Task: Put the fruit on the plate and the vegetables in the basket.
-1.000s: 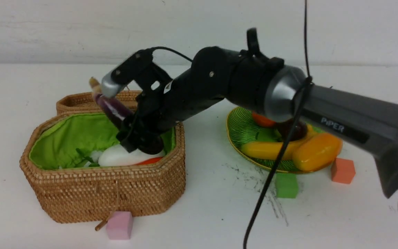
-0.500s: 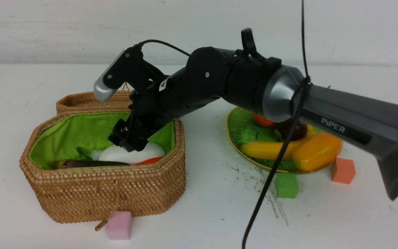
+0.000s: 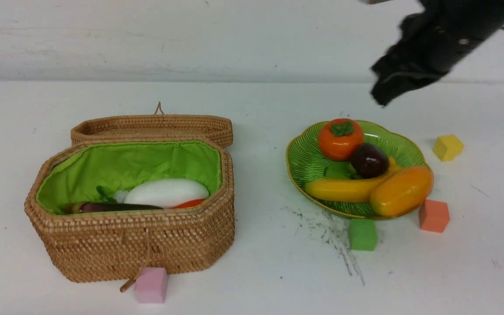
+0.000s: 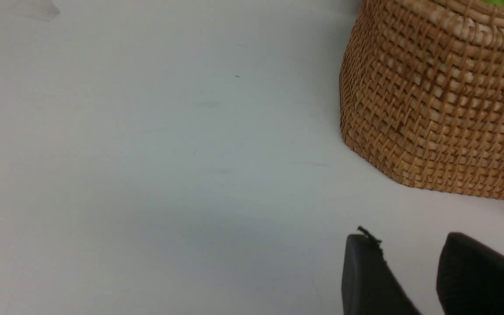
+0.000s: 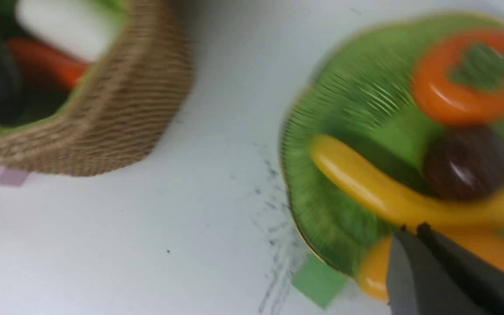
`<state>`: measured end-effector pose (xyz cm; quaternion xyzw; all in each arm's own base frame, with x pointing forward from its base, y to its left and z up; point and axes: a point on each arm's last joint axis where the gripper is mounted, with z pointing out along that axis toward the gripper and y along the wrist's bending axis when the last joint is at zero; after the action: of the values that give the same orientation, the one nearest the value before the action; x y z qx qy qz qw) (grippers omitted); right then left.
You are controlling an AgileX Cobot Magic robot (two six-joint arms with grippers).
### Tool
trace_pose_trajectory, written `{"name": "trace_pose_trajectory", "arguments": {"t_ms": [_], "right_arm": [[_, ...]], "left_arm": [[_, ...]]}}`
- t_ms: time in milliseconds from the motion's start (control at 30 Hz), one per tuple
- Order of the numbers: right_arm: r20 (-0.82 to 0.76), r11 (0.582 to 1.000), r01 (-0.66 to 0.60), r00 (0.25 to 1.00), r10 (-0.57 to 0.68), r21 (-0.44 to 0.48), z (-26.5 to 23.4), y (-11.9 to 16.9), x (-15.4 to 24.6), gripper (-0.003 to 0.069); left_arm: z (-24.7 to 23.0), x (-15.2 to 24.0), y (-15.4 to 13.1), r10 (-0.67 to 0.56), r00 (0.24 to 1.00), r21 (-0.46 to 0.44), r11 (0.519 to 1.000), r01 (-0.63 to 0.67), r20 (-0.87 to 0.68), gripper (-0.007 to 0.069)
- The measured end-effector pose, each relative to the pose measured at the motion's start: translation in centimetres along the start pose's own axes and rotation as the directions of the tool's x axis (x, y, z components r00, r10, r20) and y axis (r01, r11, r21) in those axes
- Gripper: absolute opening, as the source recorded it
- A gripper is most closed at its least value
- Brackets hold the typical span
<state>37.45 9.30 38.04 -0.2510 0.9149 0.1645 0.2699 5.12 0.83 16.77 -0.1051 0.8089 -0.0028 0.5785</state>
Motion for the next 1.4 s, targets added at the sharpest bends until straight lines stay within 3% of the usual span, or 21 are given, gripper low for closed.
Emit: {"name": "trace_pose_trajectory", "arguments": {"t_ms": [67, 167, 400, 567, 733, 1167, 1400], "right_arm": [[0.017, 0.992, -0.126, 0.992, 0.127, -0.023, -1.5, -2.5, 1.8, -0.0008], [0.025, 0.976, -0.217, 0.976, 0.217, -0.036, -2.8, -3.2, 3.6, -0.0008], [0.1, 0.947, -0.32, 0.943, 0.317, 0.02, -5.3, -0.9, 10.6, -0.0008], [0.176, 0.939, -0.337, 0.93, 0.322, 0.064, -5.9, 1.5, 15.3, -0.0006], [0.161, 0.941, -0.335, 0.932, 0.324, 0.052, -6.4, 3.5, 18.3, -0.0004], [-0.023, 0.959, -0.274, 0.962, 0.273, -0.07, -7.3, 6.9, 20.6, 0.0003], [0.046, 0.973, -0.224, 0.973, 0.227, -0.055, -9.2, 8.4, 21.3, 0.0004]], "left_arm": [[0.0, 0.0, 0.0, 0.0, 1.0, 0.0, 1.0, 0.0, 0.0, 0.0239], [0.0, 0.0, 0.0, 0.0, 1.0, 0.0, 1.0, 0.0, 0.0, 0.0239], [0.0, 0.0, 0.0, 0.0, 1.0, 0.0, 1.0, 0.0, 0.0, 0.0239], [0.0, 0.0, 0.0, 0.0, 1.0, 0.0, 1.0, 0.0, 0.0, 0.0239], [0.0, 0.0, 0.0, 0.0, 1.0, 0.0, 1.0, 0.0, 0.0, 0.0239], [0.0, 0.0, 0.0, 0.0, 1.0, -0.001, 1.0, 0.0, -0.001, 0.0239], [0.0, 0.0, 0.0, 0.0, 1.0, -0.001, 1.0, 0.0, -0.001, 0.0239]]}}
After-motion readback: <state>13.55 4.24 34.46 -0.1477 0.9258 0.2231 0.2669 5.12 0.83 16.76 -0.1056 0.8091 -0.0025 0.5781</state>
